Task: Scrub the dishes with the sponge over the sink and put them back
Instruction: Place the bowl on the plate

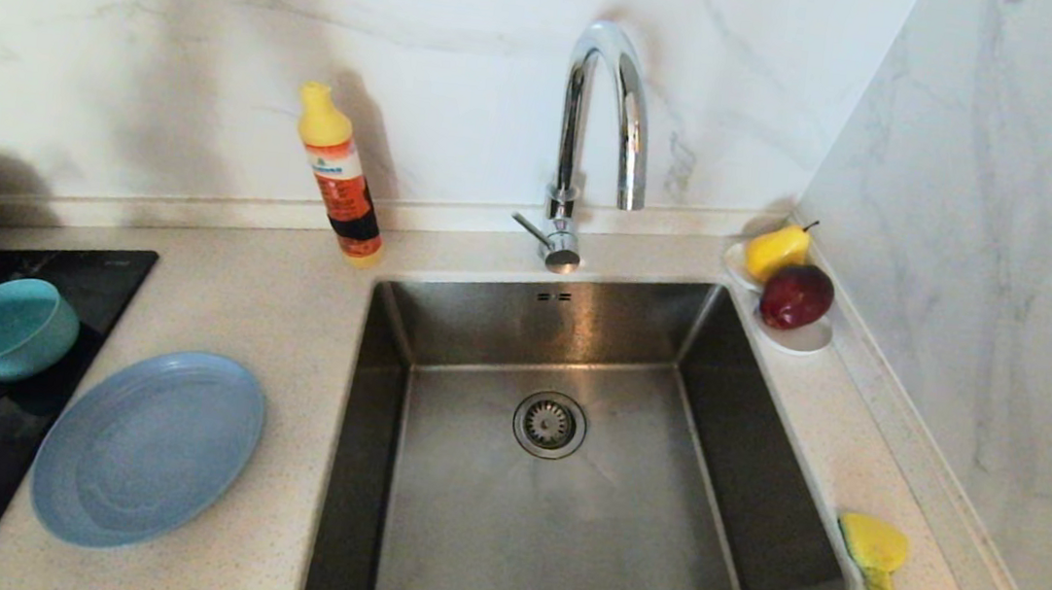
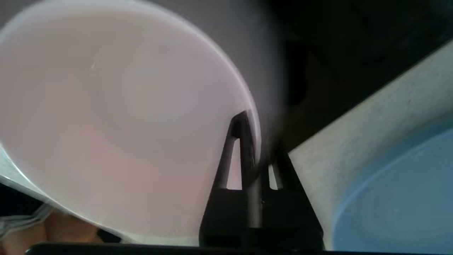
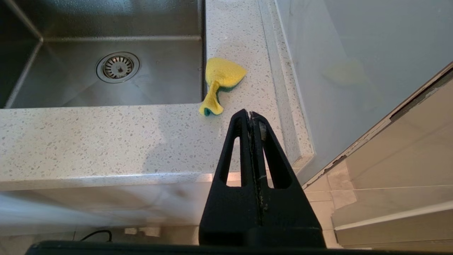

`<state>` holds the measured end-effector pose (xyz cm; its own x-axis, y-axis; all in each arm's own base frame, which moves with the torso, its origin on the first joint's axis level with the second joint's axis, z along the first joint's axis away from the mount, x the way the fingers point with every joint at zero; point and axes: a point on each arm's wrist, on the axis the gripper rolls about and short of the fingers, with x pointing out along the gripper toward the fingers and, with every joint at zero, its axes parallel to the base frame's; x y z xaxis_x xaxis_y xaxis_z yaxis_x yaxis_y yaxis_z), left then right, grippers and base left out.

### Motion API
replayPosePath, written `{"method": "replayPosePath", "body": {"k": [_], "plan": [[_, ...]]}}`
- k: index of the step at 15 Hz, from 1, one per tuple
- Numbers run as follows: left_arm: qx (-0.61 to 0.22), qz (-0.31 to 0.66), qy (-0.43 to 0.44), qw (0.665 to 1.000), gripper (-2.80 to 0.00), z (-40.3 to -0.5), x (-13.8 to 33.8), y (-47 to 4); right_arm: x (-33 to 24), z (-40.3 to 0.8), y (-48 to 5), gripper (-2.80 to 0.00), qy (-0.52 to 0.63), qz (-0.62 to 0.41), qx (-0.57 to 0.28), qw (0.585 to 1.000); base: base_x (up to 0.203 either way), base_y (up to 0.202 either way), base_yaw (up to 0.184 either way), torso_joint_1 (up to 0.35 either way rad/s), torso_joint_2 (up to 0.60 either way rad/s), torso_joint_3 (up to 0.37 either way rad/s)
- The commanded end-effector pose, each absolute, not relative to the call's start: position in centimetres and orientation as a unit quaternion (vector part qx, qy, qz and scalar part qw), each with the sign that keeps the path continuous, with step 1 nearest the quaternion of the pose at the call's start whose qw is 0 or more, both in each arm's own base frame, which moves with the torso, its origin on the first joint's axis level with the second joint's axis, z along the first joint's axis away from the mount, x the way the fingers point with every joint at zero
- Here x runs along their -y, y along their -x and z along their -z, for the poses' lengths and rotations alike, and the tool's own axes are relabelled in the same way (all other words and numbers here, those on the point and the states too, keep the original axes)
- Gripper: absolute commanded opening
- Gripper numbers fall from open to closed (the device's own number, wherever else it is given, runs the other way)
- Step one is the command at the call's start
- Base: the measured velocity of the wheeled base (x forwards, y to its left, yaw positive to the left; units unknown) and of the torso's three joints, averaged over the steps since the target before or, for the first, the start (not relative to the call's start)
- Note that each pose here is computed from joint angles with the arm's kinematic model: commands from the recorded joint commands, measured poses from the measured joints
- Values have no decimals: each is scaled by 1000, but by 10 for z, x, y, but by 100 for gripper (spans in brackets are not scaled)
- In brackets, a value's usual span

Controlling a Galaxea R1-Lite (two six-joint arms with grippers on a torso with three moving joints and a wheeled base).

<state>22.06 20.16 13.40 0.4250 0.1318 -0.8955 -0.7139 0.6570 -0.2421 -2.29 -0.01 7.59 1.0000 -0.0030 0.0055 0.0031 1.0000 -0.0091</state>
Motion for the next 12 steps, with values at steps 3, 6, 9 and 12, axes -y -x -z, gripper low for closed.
{"method": "replayPosePath", "body": {"k": [3, 6, 9, 12], "plan": [[-457, -274, 316, 785, -280, -134, -206, -221, 0, -76, 23, -280, 5, 2, 2, 1000, 0, 0, 0, 0, 0, 0], [-442, -276, 312, 794, -280, -146, -202, -216, 0, -76, 23, -280, 5, 2, 2, 1000, 0, 0, 0, 0, 0, 0], [-421, -274, 304, 809, -280, -177, -187, -201, 0, -76, 23, -280, 5, 2, 2, 1000, 0, 0, 0, 0, 0, 0], [-403, -242, 300, 830, -280, -215, -157, -183, 0, -76, 23, -280, 5, 2, 2, 1000, 0, 0, 0, 0, 0, 0]]}}
